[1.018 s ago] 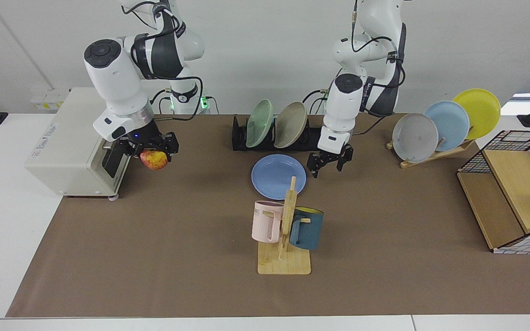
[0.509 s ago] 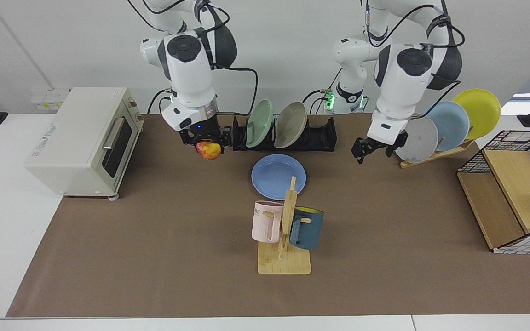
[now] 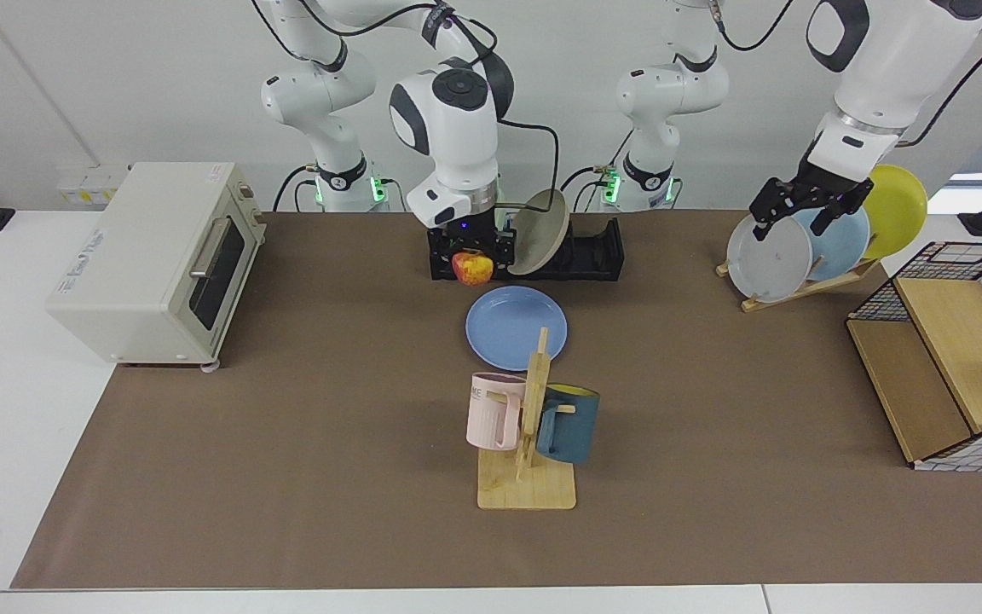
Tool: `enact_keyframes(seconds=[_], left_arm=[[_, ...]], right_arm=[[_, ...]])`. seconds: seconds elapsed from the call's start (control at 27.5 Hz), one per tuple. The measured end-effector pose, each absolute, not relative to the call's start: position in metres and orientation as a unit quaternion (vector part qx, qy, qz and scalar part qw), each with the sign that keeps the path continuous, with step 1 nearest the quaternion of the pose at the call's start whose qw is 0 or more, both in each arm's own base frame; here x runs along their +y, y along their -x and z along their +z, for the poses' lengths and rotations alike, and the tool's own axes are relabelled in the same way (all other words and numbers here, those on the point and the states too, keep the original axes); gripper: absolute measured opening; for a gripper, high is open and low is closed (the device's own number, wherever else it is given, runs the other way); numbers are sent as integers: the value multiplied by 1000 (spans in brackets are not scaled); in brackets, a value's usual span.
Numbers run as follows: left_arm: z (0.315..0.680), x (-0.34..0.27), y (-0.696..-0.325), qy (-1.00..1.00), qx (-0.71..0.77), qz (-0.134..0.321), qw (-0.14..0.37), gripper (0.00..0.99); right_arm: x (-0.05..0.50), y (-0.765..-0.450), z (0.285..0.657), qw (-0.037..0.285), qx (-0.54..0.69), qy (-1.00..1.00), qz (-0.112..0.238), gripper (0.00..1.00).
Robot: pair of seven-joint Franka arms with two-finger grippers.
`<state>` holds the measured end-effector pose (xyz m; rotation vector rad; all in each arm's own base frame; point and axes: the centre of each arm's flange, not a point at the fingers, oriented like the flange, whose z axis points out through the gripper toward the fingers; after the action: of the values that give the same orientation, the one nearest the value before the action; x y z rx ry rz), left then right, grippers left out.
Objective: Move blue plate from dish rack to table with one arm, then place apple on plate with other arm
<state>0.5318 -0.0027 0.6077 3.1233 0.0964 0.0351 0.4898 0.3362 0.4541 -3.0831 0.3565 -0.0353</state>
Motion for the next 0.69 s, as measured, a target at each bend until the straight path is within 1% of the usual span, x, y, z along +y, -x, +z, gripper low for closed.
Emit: enact_keyframes(seconds=[0.25,0.44,0.69], left_arm=[[612,-11,-527,-1000,18,12,7,991],[611,-14,-527,-1000,15,10,7,991],[607,-14,-526,-1000,14,6,7,991]], right_arm=[[367,-485,415,20,115,993,-9,749],[391,-477,380,20,126,992,-8,749],[396,-476,328,19,130,991,-6,749]])
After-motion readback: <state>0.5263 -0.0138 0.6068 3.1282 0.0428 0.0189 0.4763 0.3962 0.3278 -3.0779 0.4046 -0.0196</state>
